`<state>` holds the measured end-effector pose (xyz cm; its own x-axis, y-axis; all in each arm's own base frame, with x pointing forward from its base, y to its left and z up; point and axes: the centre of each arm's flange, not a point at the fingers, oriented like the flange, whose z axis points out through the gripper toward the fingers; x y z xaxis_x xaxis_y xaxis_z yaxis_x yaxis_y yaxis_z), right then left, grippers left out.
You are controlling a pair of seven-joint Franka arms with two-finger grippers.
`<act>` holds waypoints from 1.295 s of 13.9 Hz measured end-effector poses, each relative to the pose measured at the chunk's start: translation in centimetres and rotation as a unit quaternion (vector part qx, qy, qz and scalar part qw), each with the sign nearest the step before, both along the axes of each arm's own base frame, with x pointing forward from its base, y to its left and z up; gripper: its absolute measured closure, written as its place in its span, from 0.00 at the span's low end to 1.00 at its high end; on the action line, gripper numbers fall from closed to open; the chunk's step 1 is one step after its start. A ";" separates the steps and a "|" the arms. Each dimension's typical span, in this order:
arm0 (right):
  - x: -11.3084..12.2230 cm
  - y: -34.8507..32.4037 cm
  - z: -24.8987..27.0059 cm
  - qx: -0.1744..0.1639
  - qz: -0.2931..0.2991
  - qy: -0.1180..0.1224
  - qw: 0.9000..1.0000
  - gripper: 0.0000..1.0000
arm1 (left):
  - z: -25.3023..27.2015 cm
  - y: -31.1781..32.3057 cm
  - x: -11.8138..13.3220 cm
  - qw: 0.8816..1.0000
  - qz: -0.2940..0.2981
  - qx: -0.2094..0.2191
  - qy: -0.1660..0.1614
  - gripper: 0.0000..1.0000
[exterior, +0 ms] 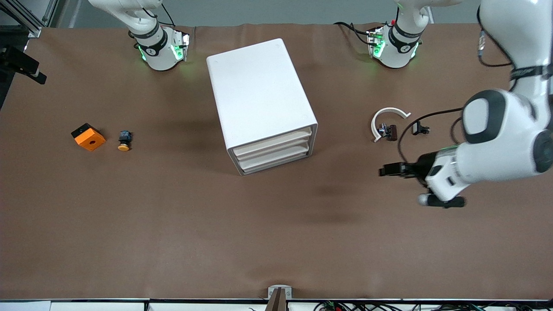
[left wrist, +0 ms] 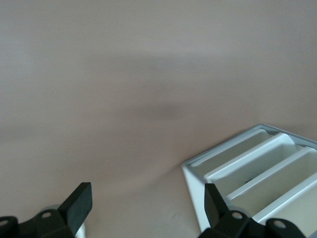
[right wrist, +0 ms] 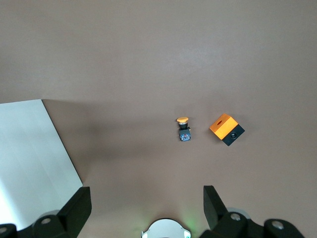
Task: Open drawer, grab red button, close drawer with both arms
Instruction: 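Reach the left gripper toward the front of the lower drawer, then grasp the lower drawer front with the left gripper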
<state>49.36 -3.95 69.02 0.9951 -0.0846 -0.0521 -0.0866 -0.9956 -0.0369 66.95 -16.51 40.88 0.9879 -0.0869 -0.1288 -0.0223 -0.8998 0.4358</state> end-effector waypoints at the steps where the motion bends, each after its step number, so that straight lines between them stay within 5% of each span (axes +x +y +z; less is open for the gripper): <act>1: 0.0 0.0 0.0 0.000 0.000 0.000 1.000 0.00 | -1.9 -2.1 0.1 0.999 -0.030 -0.021 -0.009 0.00; 6: 0.0 0.0 0.0 0.000 0.000 0.000 1.000 0.00 | -10.5 -11.8 -1.6 0.980 -0.152 -0.128 -0.025 0.00; 9: 0.0 0.0 0.0 0.000 0.000 0.000 1.000 0.00 | -11.3 -15.9 -3.3 0.964 -0.217 -0.149 -0.044 0.00; 15: 0.0 0.0 0.0 0.000 0.001 0.000 1.000 0.00 | -12.4 -17.8 -4.3 0.949 -0.257 -0.174 -0.053 0.00; 18: 0.0 0.1 0.0 0.000 0.001 0.000 1.000 0.00 | -14.6 -19.3 -5.3 0.938 -0.256 -0.229 -0.043 0.00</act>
<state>49.36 -3.88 69.01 0.9953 -0.0819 -0.0522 -0.0839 -0.9958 -0.0369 61.68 -35.82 26.26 0.8060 -0.5804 0.1162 -0.4536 -0.4795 0.7512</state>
